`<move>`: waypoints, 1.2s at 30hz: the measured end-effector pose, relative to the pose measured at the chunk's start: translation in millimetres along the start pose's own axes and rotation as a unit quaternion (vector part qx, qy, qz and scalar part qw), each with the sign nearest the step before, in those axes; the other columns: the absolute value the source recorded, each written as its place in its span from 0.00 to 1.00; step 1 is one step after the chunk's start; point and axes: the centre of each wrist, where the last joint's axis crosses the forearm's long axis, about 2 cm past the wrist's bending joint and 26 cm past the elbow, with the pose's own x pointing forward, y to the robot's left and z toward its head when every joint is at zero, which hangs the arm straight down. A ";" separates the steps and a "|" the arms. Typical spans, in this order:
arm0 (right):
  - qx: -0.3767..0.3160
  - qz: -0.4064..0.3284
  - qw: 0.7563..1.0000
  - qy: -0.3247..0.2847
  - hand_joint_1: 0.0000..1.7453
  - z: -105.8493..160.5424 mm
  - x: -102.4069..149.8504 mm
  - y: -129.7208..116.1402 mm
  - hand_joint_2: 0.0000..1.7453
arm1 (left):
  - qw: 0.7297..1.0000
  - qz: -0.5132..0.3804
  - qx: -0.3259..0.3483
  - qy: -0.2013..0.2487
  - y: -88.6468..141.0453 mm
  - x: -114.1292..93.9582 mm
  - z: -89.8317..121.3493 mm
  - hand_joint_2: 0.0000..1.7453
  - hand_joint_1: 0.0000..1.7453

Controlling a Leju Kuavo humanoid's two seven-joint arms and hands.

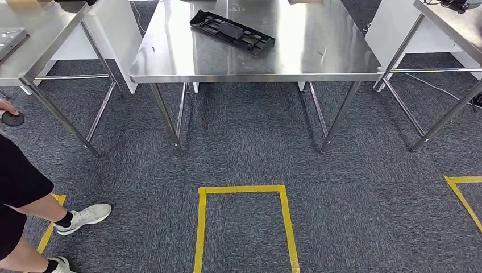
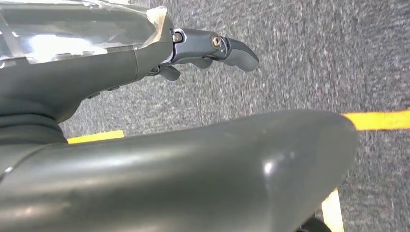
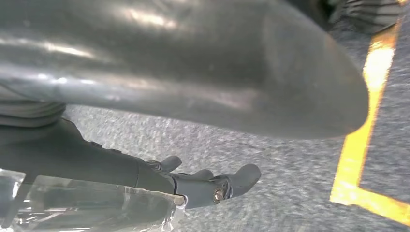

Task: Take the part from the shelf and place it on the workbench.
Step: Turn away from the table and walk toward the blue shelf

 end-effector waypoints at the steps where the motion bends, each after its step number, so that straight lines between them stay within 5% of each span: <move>1: 0.000 -0.001 1.000 0.000 0.00 0.1 -0.3 0.4 0.00 | 1.000 -0.001 0.000 0.002 0.6 -1.5 0.3 0.00 0.00; 19: -0.033 -0.017 0.999 -0.013 0.00 -0.1 -11.3 -8.8 0.00 | 0.997 -0.070 -0.039 0.003 -1.6 -2.7 0.9 0.00 0.00; 31: -0.014 -0.027 0.999 -0.011 0.00 -1.5 0.5 -11.2 0.00 | 0.998 -0.052 -0.025 -0.033 -2.2 28.5 -6.8 0.00 0.00; 36: 0.007 -0.018 1.000 0.003 0.00 -0.1 3.9 1.8 0.00 | 0.999 -0.030 -0.011 -0.029 3.3 12.6 -3.9 0.00 0.00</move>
